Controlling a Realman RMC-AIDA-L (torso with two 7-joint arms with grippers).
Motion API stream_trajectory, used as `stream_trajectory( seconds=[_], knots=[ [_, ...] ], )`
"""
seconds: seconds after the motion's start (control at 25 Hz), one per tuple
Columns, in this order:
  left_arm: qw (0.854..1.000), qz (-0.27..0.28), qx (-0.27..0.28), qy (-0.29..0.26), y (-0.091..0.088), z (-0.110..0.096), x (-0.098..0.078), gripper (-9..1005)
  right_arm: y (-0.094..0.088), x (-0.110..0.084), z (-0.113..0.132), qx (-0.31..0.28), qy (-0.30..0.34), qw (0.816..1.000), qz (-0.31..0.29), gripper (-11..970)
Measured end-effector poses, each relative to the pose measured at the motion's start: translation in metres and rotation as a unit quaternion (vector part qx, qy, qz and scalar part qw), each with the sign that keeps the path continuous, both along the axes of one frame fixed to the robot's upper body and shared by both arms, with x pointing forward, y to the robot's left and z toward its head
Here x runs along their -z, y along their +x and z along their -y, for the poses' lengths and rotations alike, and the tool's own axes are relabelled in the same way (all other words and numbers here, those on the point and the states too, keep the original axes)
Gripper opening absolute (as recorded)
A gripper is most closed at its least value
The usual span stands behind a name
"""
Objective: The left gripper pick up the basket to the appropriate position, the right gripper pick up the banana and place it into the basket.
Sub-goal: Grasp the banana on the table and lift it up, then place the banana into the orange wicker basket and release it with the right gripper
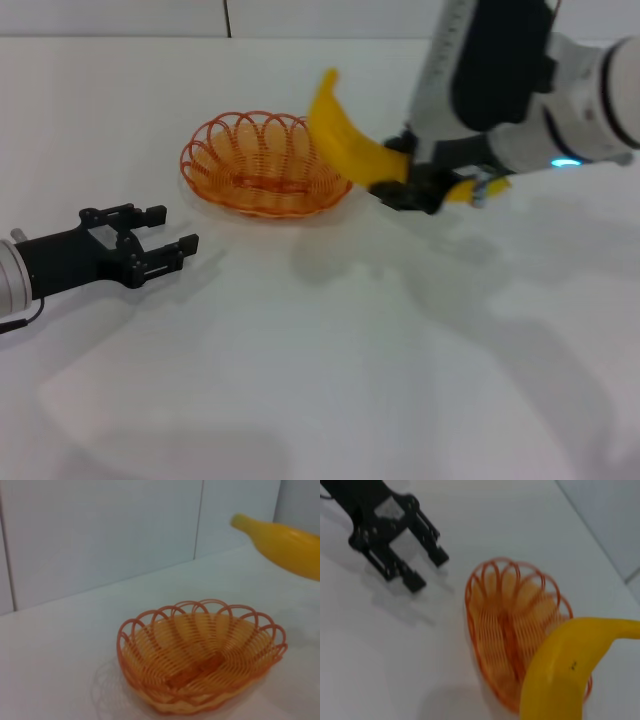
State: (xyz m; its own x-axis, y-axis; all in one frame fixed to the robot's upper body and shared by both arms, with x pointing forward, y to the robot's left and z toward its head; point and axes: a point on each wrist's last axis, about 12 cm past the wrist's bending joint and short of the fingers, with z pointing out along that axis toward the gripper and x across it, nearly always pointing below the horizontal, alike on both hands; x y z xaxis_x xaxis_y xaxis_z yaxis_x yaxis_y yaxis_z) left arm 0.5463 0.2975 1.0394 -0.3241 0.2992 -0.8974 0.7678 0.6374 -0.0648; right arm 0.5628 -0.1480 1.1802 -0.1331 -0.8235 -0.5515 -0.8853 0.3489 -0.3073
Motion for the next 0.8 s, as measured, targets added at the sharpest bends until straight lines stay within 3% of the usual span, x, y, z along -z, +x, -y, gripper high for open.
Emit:
stream_trajectory(
  seconds=[0.4,0.8],
  knots=[
    [1.000,-0.001,0.014,0.002,0.002,0.007,-0.001,642,0.014,0.009,-0.051,-0.056,0.006,0.996,0.064,478],
    [1.000,-0.001,0.014,0.000,0.003,0.008,-0.001,642,0.031,0.040,-0.073,-0.077,-0.023,0.993,0.081,500]
  ],
)
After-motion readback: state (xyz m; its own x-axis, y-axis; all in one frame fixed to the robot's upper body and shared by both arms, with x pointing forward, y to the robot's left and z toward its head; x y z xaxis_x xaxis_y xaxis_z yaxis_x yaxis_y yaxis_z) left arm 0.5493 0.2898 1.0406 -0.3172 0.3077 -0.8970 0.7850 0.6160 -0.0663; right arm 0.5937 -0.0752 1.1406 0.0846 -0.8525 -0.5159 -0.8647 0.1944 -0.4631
